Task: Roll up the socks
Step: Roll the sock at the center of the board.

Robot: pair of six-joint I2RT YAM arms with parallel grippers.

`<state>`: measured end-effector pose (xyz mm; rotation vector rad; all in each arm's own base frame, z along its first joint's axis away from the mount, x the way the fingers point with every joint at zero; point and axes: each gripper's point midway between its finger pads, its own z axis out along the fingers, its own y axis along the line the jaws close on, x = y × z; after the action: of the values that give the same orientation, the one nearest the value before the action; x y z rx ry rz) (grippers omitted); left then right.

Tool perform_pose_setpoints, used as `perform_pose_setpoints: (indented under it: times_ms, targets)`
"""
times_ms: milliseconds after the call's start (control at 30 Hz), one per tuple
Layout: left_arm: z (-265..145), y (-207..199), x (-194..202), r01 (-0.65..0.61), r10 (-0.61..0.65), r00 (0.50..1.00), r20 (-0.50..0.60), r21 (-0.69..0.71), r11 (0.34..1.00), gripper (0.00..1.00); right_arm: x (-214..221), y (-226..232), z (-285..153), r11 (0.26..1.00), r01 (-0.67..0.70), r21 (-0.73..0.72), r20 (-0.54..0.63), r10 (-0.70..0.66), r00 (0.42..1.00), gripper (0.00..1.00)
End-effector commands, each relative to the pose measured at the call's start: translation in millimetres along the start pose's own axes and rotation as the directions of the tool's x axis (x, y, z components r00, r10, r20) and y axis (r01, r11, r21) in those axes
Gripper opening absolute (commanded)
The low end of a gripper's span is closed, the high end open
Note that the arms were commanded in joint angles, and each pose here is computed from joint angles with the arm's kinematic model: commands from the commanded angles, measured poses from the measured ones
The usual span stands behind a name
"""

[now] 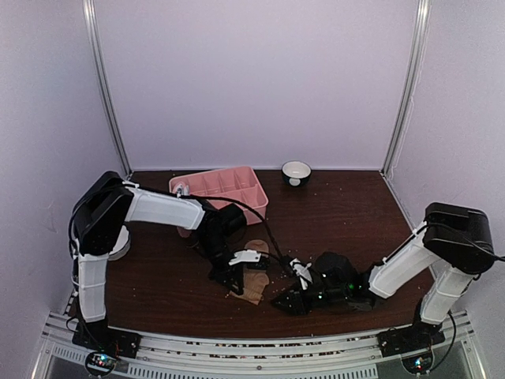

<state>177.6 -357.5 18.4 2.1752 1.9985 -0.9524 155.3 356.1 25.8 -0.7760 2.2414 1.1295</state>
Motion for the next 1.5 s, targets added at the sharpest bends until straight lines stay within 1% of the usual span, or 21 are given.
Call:
perform_pose_setpoints:
  times_ms: [0, 33, 67, 167, 200, 267, 300, 367, 433, 467, 500, 533, 600, 667, 767, 833, 900, 1000, 1100, 1300, 1467]
  targets:
    - [18.1, 2.3, 30.0, 0.122, -0.113, 0.984, -0.134, 0.064, 0.99, 0.0, 24.8, -42.6, -22.8, 0.969, 0.035, 0.244, -0.005, -0.035, 0.999, 0.84]
    - [18.7, 2.2, 29.5, 0.129, -0.119, 0.984, -0.134, 0.07, 0.989, 0.0, 21.0, -47.1, -28.5, 0.956, 0.053, 0.288, 0.008, -0.057, 0.998, 0.98]
    - [19.3, 1.8, 29.6, 0.136, -0.125, 0.983, -0.131, 0.075, 0.988, 0.0, 16.1, -51.5, -35.5, 0.942, 0.061, 0.329, 0.025, -0.073, 0.997, 1.0]
    - [21.5, 2.7, 33.9, 0.16, -0.147, 0.98, -0.136, 0.086, 0.983, 0.0, -4.6, -66.0, -61.2, 0.888, 0.059, 0.455, 0.112, -0.123, 0.986, 1.0]
    - [21.3, 2.3, 33.5, 0.173, -0.159, 0.978, -0.135, 0.102, 0.98, 0.0, -12.2, -75.7, -71.1, 0.856, 0.021, 0.517, 0.156, -0.119, 0.981, 1.0]
    - [22.8, 4.3, 35.0, 0.209, -0.191, 0.972, -0.137, 0.132, 0.969, 0.0, -18.3, -97.6, -89.3, 0.773, -0.109, 0.624, 0.243, -0.059, 0.968, 1.0]
    - [24.1, 5.8, 36.2, 0.231, -0.211, 0.967, -0.141, 0.144, 0.962, 0.0, -19.1, -100.5, -91.7, 0.767, -0.134, 0.627, 0.262, -0.045, 0.964, 1.0]
    - [25.6, 8.3, 37.8, 0.267, -0.244, 0.959, -0.144, 0.177, 0.947, 0.0, -29.0, -87.1, -87.6, 0.826, -0.105, 0.554, 0.303, -0.083, 0.949, 1.0]
    - [26.9, 11.6, 40.0, 0.301, -0.276, 0.95, -0.145, 0.196, 0.933, 0.0, -30.7, -75.1, -80.9, 0.84, 0.024, 0.542, 0.246, -0.185, 0.951, 1.0]
    - [27.3, 13.5, 40.8, 0.312, -0.287, 0.947, -0.145, 0.2, 0.929, 0.0, -29.4, -69.6, -77.5, 0.816, 0.103, 0.569, 0.189, -0.251, 0.949, 1.0]
    - [28.3, 14.7, 41.6, 0.325, -0.3, 0.943, -0.145, 0.208, 0.922, 0.0, -36.2, -58.1, -73.2, 0.773, 0.208, 0.6, 0.133, -0.353, 0.926, 1.0]
    - [29.2, 15.4, 42.3, 0.338, -0.312, 0.939, -0.146, 0.219, 0.915, 0.0, -34.6, -50.0, -69.5, 0.724, 0.297, 0.622, 0.076, -0.433, 0.898, 1.0]
    - [30.9, 16.7, 43.7, 0.366, -0.339, 0.929, -0.146, 0.242, 0.899, 0.0, -25.5, -29.6, -56.5, 0.664, 0.474, 0.578, -0.019, -0.57, 0.822, 1.0]
    - [33.2, 17.2, 45.0, 0.385, -0.359, 0.922, -0.146, 0.261, 0.885, 0.0, -17.9, -9.4, -44.5, 0.621, 0.596, 0.509, -0.056, -0.667, 0.743, 0.98]
    - [34.3, 18.4, 45.8, 0.388, -0.361, 0.921, -0.147, 0.257, 0.885, 0.0, -12.6, 15.1, -26.8, 0.57, 0.721, 0.396, -0.088, -0.758, 0.647, 0.89]
    - [34.9, 20.3, 46.8, 0.389, -0.361, 0.92, -0.151, 0.248, 0.887, 0.0, -12.6, 21.2, -14.4, 0.513, 0.781, 0.356, -0.132, -0.8, 0.585, 0.8]
    - [36.7, 22.1, 48.3, 0.392, -0.363, 0.919, -0.157, 0.242, 0.888, 0.0, -14.8, 21.0, -3.1, 0.435, 0.833, 0.34, -0.192, -0.835, 0.515, 0.74]
    - [39.5, 25.0, 50.9, 0.402, -0.37, 0.914, -0.168, 0.235, 0.885, 0.0, -24.5, 26.2, 11.4, 0.328, 0.889, 0.319, -0.238, -0.88, 0.41, 0.68]
    - [41.9, 26.9, 53.0, 0.41, -0.376, 0.91, -0.177, 0.23, 0.883, 0.0, -23.1, 25.8, 24.6, 0.264, 0.928, 0.264, -0.279, -0.9, 0.336, 0.64]
    - [42.6, 27.6, 53.3, 0.411, -0.377, 0.909, -0.179, 0.229, 0.882, 0.0, -9.4, 14.9, 41.7, 0.179, 0.969, 0.172, -0.357, -0.905, 0.23, 0.56]
    - [43.8, 27.6, 53.9, 0.414, -0.378, 0.908, -0.182, 0.235, 0.88, 0.0, -5.3, 1.5, 51.5, 0.167, 0.976, 0.141, -0.4, -0.892, 0.21, 0.46]
